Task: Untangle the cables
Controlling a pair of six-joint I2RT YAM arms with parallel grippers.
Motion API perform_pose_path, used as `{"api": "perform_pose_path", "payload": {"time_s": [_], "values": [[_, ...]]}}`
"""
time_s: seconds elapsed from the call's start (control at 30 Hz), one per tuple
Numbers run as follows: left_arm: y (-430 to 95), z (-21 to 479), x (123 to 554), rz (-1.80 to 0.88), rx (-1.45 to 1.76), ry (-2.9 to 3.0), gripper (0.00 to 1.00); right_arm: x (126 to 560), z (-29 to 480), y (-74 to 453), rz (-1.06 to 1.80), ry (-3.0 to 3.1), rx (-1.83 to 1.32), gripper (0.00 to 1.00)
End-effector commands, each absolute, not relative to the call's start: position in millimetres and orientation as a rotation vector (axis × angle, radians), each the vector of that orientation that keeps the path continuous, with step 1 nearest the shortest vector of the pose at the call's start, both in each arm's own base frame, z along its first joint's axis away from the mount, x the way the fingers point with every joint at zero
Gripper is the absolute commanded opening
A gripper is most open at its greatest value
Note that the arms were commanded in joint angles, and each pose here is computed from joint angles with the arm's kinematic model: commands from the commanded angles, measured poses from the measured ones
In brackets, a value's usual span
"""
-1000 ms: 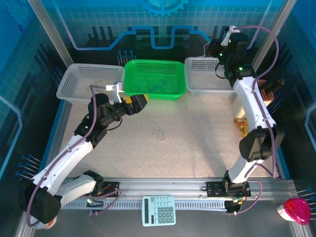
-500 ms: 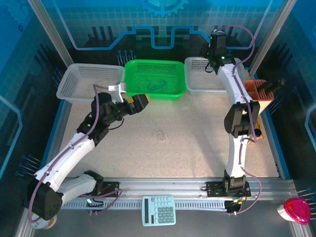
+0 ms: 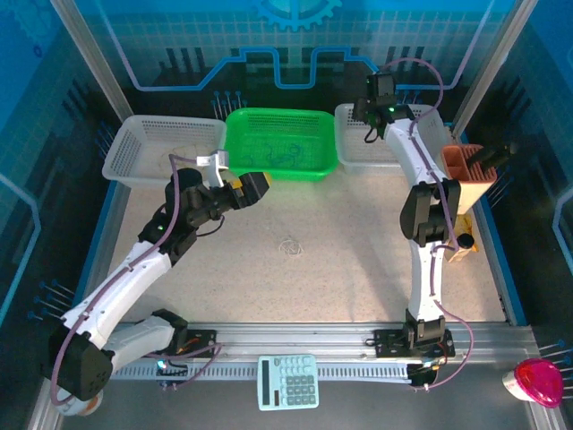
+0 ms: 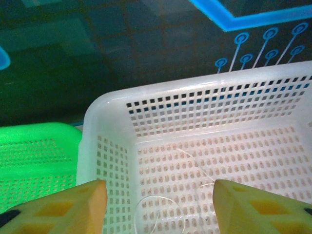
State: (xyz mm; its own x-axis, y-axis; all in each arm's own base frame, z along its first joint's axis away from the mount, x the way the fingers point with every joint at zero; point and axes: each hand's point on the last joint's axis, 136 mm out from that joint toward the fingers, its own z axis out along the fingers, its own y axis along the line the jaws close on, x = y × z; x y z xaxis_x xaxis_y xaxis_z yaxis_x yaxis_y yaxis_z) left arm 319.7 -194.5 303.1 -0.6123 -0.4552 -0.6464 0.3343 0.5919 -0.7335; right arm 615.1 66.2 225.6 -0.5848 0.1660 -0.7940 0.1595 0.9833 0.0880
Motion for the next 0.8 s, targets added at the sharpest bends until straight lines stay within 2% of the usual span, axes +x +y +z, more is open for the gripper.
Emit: {"api": "perform_pose_path", "payload": {"time_s": [0.0,0.17,0.3,0.4,0.53,0.77], "values": [[-193,321,316,-1.115,-0.07,1.9,0.99,592,276,96,0.149,2.118,0.157,0.61],[-188,308,319,-1.076,-0.114,1.934,0.99,538,313,145,0.299,2.047,0.028,0.6],[-181,287,320,-1.034,-0.176,1.985,0.99,477,305,185,0.406,2.056,-0.076,0.6],[-172,268,319,-0.98,-0.238,2.034,0.99,427,272,216,0.508,2.119,-0.168,0.59],[-161,248,316,-0.911,-0.305,2.088,0.99,365,204,244,0.586,2.275,-0.274,0.59],[-158,237,314,-0.909,-0.335,2.1,0.99,298,114,272,0.63,2.48,-0.404,0.57]]}}
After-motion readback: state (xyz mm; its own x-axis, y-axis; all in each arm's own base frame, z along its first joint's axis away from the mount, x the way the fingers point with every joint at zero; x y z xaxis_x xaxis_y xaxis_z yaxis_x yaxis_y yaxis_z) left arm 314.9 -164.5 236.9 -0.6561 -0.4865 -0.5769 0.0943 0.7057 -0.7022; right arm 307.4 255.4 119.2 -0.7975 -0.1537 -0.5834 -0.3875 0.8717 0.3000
